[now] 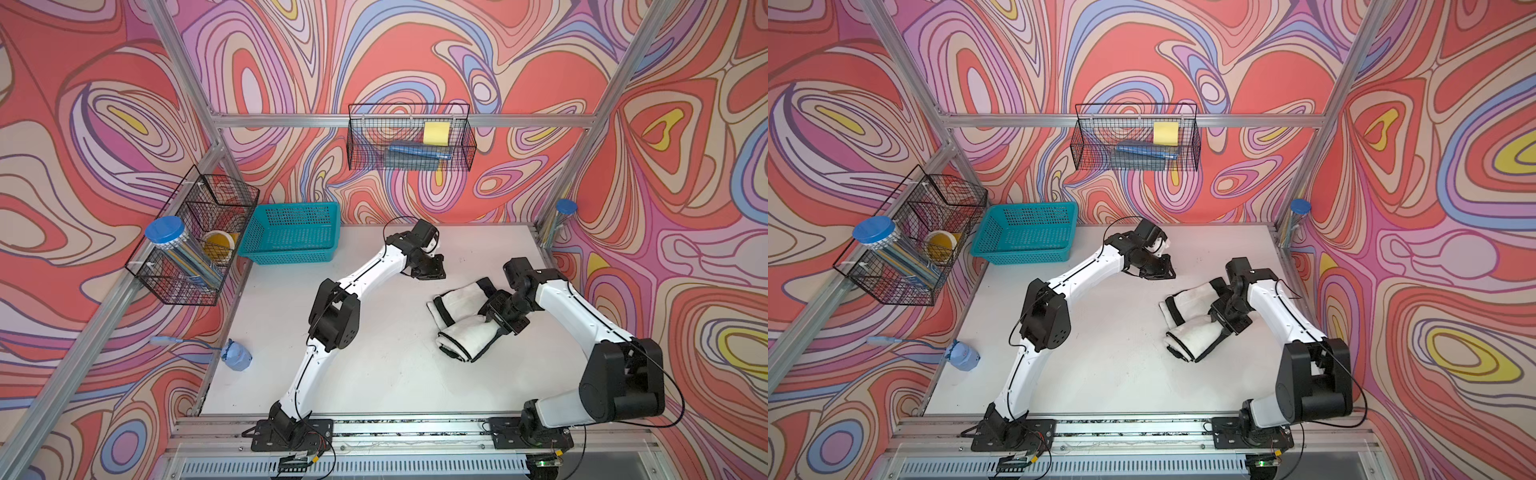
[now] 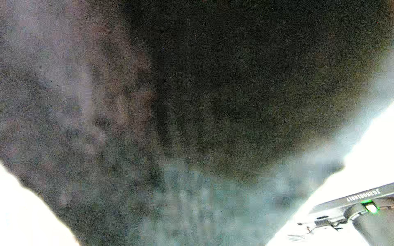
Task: Roll up the pillowcase
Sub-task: Roll the pillowcase at the center of the board.
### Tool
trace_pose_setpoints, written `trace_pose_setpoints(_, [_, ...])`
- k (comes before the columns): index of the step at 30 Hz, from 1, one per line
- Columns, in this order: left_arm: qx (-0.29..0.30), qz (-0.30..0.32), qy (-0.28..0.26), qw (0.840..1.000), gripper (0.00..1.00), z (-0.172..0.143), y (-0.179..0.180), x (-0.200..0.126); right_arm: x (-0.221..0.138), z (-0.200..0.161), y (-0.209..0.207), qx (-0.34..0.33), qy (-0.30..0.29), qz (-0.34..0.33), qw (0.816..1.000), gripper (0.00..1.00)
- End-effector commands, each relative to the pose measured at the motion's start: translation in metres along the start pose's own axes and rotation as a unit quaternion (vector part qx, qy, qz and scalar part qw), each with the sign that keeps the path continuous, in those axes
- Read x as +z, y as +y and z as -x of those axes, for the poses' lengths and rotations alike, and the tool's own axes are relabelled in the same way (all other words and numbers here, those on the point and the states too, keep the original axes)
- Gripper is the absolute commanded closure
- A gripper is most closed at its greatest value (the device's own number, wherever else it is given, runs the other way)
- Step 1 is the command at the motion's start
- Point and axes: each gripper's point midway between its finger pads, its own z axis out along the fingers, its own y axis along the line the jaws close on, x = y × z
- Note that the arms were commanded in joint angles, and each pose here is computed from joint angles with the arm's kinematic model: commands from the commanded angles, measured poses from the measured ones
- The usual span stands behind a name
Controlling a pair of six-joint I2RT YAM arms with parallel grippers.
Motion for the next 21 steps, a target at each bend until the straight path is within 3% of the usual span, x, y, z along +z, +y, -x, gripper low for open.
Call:
trace_pose_setpoints(1, [0.016, 0.003, 0.097, 0.995, 0.95, -0.072, -0.011, 0.03, 0.0, 0.0, 0.005, -0.009, 0.0, 0.009, 1.0, 0.67])
trace_pose_setpoints(5, [0.0, 0.04, 0.107, 0.993, 1.0, -0.099, 0.015, 0.041, -0.003, 0.003, 0.011, -0.013, -0.002, 0.016, 1.0, 0.66])
trace_pose_setpoints(10, [-0.011, 0.118, 0.096, 0.988, 1.0, -0.084, 0.052, 0.067, -0.005, 0.003, 0.015, -0.016, 0.001, 0.02, 1.0, 0.66])
trace_pose_setpoints(14, [-0.038, 0.137, 0.098, 0.985, 1.0, -0.084, 0.077, 0.066, -0.011, 0.004, 0.018, -0.015, -0.004, 0.024, 1.0, 0.66])
trace_pose_setpoints(21, [-0.062, 0.136, 0.128, 0.98, 1.0, -0.118, 0.1, 0.063, -0.021, 0.025, 0.037, -0.006, -0.02, 0.035, 0.999, 0.65])
